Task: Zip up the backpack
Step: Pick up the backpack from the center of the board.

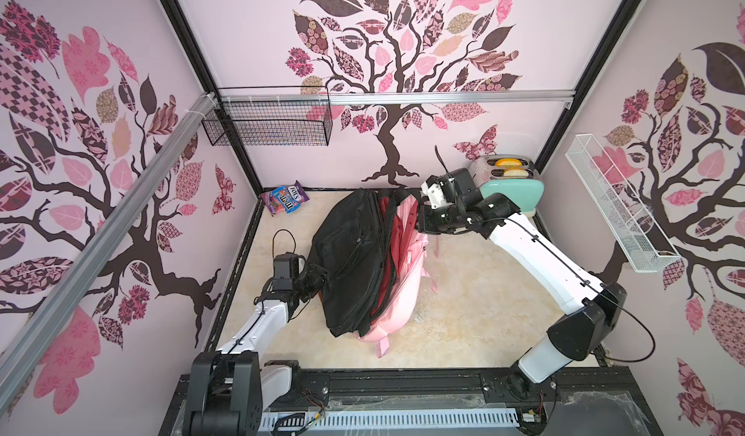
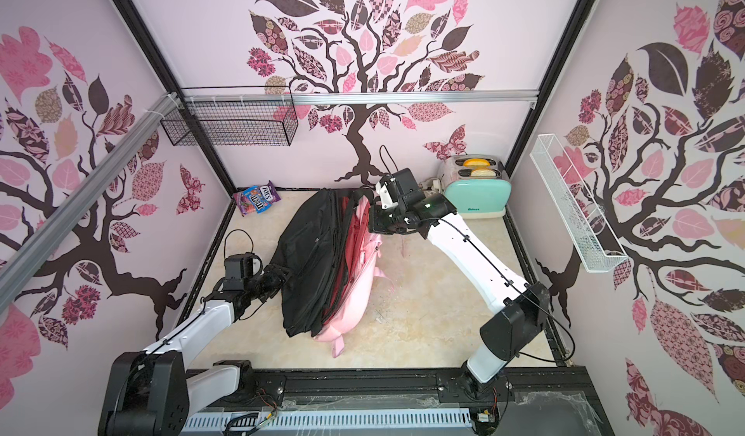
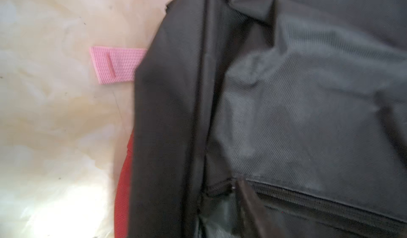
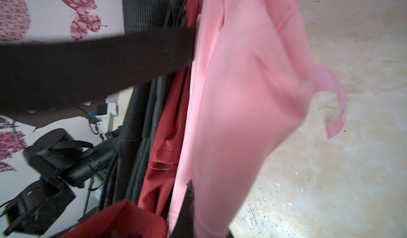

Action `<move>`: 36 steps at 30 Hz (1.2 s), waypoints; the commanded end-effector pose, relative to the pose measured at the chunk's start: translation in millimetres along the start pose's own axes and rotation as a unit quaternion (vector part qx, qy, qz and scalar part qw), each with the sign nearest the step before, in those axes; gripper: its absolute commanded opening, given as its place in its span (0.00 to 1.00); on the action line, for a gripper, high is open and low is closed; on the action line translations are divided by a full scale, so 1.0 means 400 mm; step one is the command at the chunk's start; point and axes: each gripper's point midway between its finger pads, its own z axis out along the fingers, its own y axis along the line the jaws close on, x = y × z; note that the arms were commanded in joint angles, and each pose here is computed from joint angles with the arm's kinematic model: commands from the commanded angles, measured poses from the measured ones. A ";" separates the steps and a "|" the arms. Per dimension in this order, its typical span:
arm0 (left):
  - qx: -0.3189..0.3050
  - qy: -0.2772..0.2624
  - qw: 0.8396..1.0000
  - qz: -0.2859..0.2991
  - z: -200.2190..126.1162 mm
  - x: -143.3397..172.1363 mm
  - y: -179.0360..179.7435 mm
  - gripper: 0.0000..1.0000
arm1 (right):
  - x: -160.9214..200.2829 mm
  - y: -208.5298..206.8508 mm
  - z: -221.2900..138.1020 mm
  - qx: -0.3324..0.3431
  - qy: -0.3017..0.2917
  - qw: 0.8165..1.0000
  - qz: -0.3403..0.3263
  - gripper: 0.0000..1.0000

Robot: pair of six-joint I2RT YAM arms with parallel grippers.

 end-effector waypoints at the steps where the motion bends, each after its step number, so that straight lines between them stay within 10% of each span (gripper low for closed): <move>1: 0.048 -0.031 0.998 0.021 -0.037 -0.030 -0.067 0.53 | -0.049 0.063 -0.081 -0.024 -0.035 0.999 -0.029 0.00; 15: 0.046 -0.040 0.998 0.016 -0.027 -0.024 -0.046 0.53 | -0.139 -0.027 -0.248 0.159 -0.112 0.980 -0.050 0.00; 22: 0.042 -0.038 0.998 0.014 -0.018 -0.025 -0.040 0.53 | -0.185 0.034 -0.345 0.129 -0.162 0.976 -0.068 0.00; 29: 0.039 -0.039 0.998 0.020 -0.017 -0.026 -0.039 0.56 | -0.177 0.213 -0.407 -0.061 -0.179 0.977 -0.095 0.00; 36: 0.036 -0.038 0.998 0.020 -0.017 -0.023 -0.037 0.60 | -0.165 0.435 -0.579 -0.315 -0.180 0.925 -0.111 0.00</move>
